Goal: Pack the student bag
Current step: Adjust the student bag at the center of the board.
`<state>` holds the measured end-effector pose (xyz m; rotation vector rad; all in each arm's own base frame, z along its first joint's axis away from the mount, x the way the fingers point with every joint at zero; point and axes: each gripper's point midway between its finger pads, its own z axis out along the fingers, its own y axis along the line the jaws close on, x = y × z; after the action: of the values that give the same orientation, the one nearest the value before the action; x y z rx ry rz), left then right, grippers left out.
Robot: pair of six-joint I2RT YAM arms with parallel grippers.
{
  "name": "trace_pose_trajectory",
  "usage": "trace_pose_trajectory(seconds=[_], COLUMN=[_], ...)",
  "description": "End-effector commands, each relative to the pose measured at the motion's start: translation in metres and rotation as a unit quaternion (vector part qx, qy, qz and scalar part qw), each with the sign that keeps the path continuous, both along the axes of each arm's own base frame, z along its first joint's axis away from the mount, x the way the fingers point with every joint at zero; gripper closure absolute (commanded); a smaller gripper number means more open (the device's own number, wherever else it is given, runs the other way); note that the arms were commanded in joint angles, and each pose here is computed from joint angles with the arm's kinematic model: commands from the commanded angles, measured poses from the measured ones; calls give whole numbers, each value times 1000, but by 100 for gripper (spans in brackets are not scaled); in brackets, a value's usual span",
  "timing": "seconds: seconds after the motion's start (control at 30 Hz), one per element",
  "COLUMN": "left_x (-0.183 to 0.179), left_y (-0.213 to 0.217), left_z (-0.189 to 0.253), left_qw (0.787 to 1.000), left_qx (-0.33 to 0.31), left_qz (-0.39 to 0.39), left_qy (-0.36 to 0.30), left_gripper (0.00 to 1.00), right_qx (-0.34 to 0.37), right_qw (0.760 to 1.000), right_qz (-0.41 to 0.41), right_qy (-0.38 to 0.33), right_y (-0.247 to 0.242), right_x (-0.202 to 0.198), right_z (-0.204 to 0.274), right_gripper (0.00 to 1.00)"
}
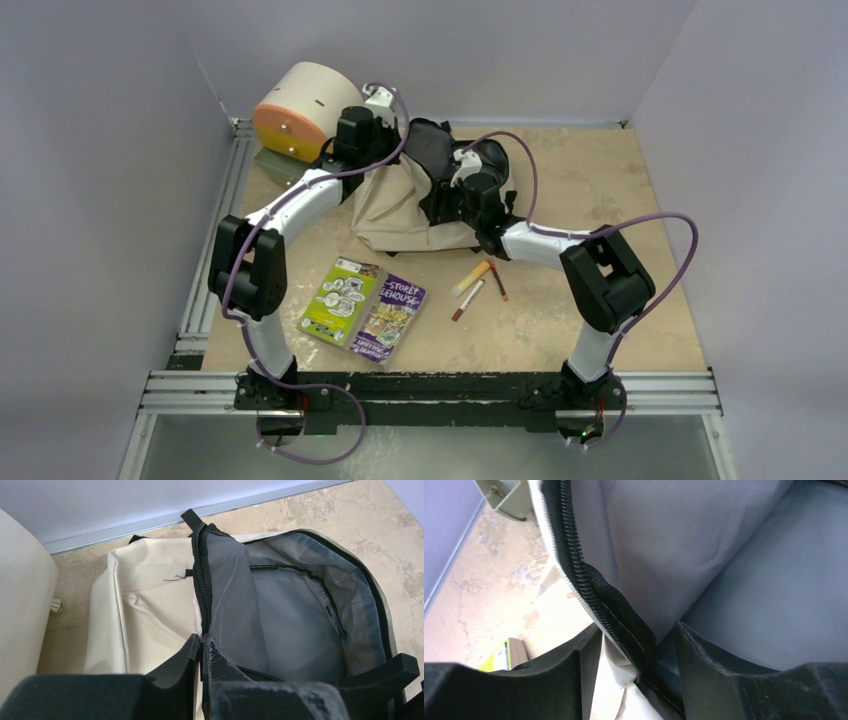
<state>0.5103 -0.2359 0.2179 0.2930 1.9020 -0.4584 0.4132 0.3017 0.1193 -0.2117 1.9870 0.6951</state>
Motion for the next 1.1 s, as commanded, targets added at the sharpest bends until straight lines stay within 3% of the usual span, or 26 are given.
trace_pose_trajectory(seconds=[0.0,0.27,0.4,0.57,0.8,1.07], left_x=[1,1,1,3,10,16], left_y=[10,13,14,19,30,30], left_z=[53,54,54,54,44,21], left_qw=[998,998,998,998,997,998], left_qx=[-31,-34,-34,-33,-24,-19], left_qz=[7,10,11,19,46,48], left_qy=[-59,-59,-58,-58,-47,-26], left_gripper=[100,100,100,100,100,100], right_qx=[45,29,-5,-64,-153,-256], right_qw=[998,999,999,991,956,904], right_qz=[26,13,-34,-113,-242,-320], right_qy=[-36,-22,-27,-36,-66,-120], right_y=[16,14,3,-15,-52,-63], right_x=[1,2,9,17,21,-4], right_z=[27,18,16,15,27,27], right_gripper=[45,72,80,99,100,100])
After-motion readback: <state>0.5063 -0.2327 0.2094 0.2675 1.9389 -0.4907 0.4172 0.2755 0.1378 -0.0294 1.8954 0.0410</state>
